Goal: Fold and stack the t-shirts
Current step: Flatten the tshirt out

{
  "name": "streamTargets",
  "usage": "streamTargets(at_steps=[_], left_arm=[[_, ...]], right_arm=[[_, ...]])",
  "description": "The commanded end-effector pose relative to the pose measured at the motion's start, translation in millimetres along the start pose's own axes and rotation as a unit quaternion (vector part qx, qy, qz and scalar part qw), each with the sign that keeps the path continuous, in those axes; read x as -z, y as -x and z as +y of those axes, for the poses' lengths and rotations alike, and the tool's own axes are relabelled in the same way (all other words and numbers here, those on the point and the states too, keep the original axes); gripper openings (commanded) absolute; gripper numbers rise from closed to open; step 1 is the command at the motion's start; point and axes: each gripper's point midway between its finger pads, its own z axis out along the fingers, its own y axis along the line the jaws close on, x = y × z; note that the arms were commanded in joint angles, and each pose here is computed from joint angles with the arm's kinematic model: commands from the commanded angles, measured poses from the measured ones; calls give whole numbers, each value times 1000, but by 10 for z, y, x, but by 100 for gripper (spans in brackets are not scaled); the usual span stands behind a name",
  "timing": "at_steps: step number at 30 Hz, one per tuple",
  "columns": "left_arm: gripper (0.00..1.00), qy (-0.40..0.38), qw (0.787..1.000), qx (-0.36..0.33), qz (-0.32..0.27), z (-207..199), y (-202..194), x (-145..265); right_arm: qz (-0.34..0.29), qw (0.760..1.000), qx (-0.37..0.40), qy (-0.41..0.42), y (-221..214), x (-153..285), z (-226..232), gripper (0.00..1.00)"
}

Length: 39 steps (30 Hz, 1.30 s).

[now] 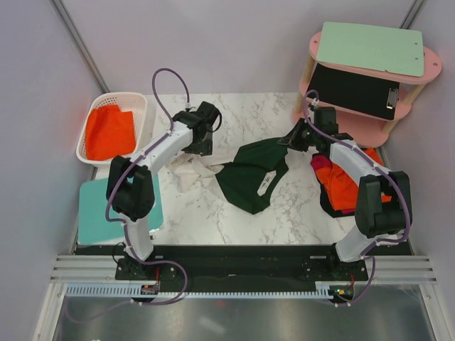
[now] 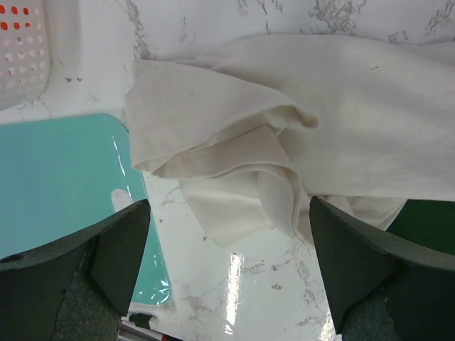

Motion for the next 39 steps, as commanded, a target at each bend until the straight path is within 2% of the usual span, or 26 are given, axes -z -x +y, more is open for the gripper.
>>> streamTargets(at_steps=[1, 13, 16, 17, 18, 20, 21, 23, 24, 25, 26, 34, 39], left_arm=[[100, -14, 1000, 17, -12, -223, 221, -158], [99, 37, 999, -13, -25, -294, 441, -479], [92, 51, 998, -18, -21, -286, 424, -563], [87, 59, 998, -19, -17, -266, 407, -578], [74, 74, 997, -21, -15, -227, 392, -616], [63, 94, 995, -21, -7, -141, 366, -639], [53, 97, 995, -21, -2, -122, 352, -660], [40, 106, 994, -19, 7, -53, 334, -693], [25, 111, 994, -18, 11, -9, 319, -683], [16, 113, 993, -11, 10, 32, 325, -656], [2, 114, 993, -5, 9, 94, 346, -634], [2, 120, 991, 49, -44, 634, 678, -114], [2, 103, 985, 97, -101, 1007, 906, 421]], right_arm=[[-16, 999, 8, 36, 179, -13, 258, 0], [-4, 999, 1, 44, 105, -65, 238, 0], [-3, 999, 1, 44, 99, -80, 229, 0], [-3, 999, 1, 44, 102, -83, 229, 0], [-3, 999, 1, 44, 97, -84, 225, 0], [-2, 999, 0, 44, 94, -89, 230, 0], [-2, 999, 1, 44, 97, -92, 230, 0], [-2, 999, 1, 44, 107, -104, 232, 0], [-3, 999, 1, 44, 115, -110, 225, 0], [-2, 999, -2, 45, 117, -115, 231, 0], [-1, 999, -1, 47, 121, -116, 250, 0], [-19, 998, 15, 64, 276, -33, 415, 0], [-54, 993, 49, 88, 461, 207, 659, 0]])
